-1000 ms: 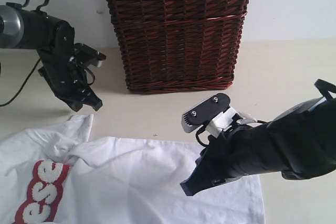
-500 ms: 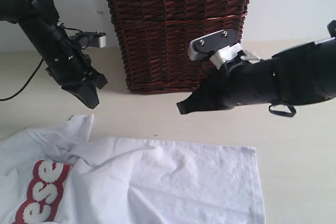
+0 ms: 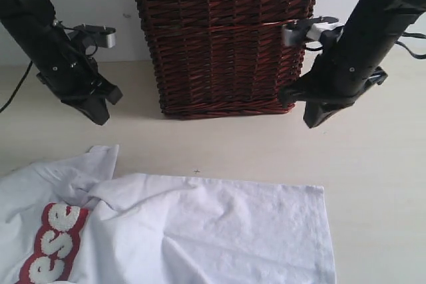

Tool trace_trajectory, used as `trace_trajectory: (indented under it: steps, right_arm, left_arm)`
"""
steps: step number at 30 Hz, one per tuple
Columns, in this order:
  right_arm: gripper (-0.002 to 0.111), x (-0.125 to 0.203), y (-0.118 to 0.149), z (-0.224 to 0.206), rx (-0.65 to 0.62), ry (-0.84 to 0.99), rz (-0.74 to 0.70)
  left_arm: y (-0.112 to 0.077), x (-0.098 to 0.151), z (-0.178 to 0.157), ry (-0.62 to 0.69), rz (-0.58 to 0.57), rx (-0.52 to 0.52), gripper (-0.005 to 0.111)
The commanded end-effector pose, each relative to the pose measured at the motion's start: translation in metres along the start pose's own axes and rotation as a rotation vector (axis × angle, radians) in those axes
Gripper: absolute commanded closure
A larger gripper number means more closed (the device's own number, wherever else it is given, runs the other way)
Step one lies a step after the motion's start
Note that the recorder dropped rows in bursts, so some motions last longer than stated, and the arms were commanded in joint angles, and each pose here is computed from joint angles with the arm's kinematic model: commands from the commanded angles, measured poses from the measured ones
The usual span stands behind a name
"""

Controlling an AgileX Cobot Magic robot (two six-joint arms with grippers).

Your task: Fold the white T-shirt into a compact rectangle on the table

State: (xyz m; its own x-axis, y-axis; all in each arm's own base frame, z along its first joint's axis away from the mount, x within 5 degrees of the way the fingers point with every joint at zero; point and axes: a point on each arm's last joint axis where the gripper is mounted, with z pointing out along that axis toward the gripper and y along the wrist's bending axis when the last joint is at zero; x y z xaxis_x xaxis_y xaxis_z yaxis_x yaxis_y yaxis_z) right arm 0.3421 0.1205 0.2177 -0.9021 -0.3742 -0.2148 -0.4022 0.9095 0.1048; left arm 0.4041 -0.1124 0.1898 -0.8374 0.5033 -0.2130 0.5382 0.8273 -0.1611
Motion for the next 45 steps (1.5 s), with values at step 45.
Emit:
trace_trajectory:
  steps: [45]
  right_arm:
    - [0.108,0.026,-0.047,0.105,0.125,0.045,0.191]
  left_arm:
    - [0.036,-0.004,0.098,0.152,-0.055,-0.352,0.107]
